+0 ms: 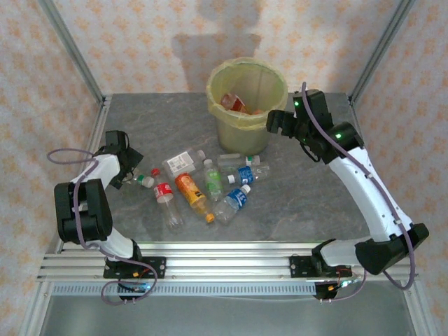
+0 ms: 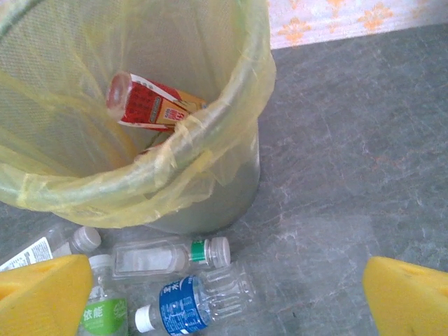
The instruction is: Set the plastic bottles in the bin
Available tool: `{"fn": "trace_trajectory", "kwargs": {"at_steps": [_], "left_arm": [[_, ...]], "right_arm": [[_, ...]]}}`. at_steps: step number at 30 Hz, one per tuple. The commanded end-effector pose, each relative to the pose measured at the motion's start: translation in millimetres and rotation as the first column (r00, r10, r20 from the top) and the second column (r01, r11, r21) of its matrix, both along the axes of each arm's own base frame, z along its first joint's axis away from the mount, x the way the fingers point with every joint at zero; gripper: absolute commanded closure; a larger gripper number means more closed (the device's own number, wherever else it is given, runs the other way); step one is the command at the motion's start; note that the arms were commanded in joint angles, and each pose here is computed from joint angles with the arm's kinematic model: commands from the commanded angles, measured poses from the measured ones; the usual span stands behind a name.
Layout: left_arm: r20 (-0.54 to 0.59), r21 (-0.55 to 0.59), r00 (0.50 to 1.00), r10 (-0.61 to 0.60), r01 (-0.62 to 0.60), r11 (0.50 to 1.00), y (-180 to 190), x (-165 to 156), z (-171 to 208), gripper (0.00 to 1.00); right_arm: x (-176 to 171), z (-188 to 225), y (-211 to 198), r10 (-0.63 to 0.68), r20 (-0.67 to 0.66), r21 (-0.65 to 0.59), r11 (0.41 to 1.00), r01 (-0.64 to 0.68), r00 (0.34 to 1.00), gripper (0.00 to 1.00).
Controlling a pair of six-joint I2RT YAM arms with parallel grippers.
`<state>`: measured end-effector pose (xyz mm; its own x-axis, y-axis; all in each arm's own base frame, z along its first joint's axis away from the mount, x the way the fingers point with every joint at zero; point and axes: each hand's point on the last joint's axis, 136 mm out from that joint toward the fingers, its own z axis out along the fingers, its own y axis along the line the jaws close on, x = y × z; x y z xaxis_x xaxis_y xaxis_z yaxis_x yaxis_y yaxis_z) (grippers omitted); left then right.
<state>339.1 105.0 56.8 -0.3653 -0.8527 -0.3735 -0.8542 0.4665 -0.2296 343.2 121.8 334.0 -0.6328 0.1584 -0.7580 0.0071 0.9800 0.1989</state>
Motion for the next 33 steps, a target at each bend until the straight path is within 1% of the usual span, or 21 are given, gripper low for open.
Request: {"fn": "trace_trajectory", "kwargs": {"at_steps": [1, 12, 14, 17, 19, 22, 24, 29, 33], "left_arm": [[0.037, 0.006, 0.999, 0.018, -0.018, 1.000, 7, 14, 6, 0.00], [-0.019, -0.023, 1.000, 0.012, -0.013, 1.000, 9, 26, -24, 0.00], [-0.027, -0.027, 1.000, 0.013, -0.014, 1.000, 9, 27, -28, 0.02], [-0.031, -0.031, 0.999, 0.015, -0.016, 0.999, 9, 28, -32, 0.08], [-0.029, -0.031, 0.999, 0.017, -0.018, 0.999, 9, 29, -32, 0.16], [-0.025, -0.024, 1.000, 0.012, -0.012, 1.000, 10, 32, -32, 0.23], [-0.018, -0.014, 1.000, 0.007, -0.007, 1.000, 12, 34, -29, 0.32], [0.013, 0.010, 1.000, -0.018, 0.017, 1.000, 15, 43, -13, 0.50], [0.060, 0.017, 0.997, -0.039, 0.038, 0.999, 15, 53, 6, 0.55]], "right_arm": [[-3, 2, -9, -0.050, 0.024, 0.016, 0.999, 0.050, 0.998, 0.01], [-12, -23, -11, -0.058, -0.032, 0.007, 0.998, 0.058, 0.998, 0.01], [-13, -27, -12, -0.062, -0.041, 0.004, 0.998, 0.062, 0.997, 0.01], [-16, -32, -14, -0.070, -0.049, 0.005, 0.998, 0.070, 0.996, 0.01], [-18, -34, -16, -0.075, -0.053, 0.005, 0.997, 0.076, 0.996, 0.01], [-21, -35, -17, -0.079, -0.056, 0.006, 0.997, 0.079, 0.995, 0.01], [-23, -36, -19, -0.083, -0.057, 0.007, 0.996, 0.084, 0.995, 0.01], [-28, -41, -21, -0.091, -0.069, 0.009, 0.996, 0.092, 0.993, 0.01], [-32, -55, -23, -0.114, -0.108, 0.017, 0.993, 0.117, 0.988, 0.01]]}}
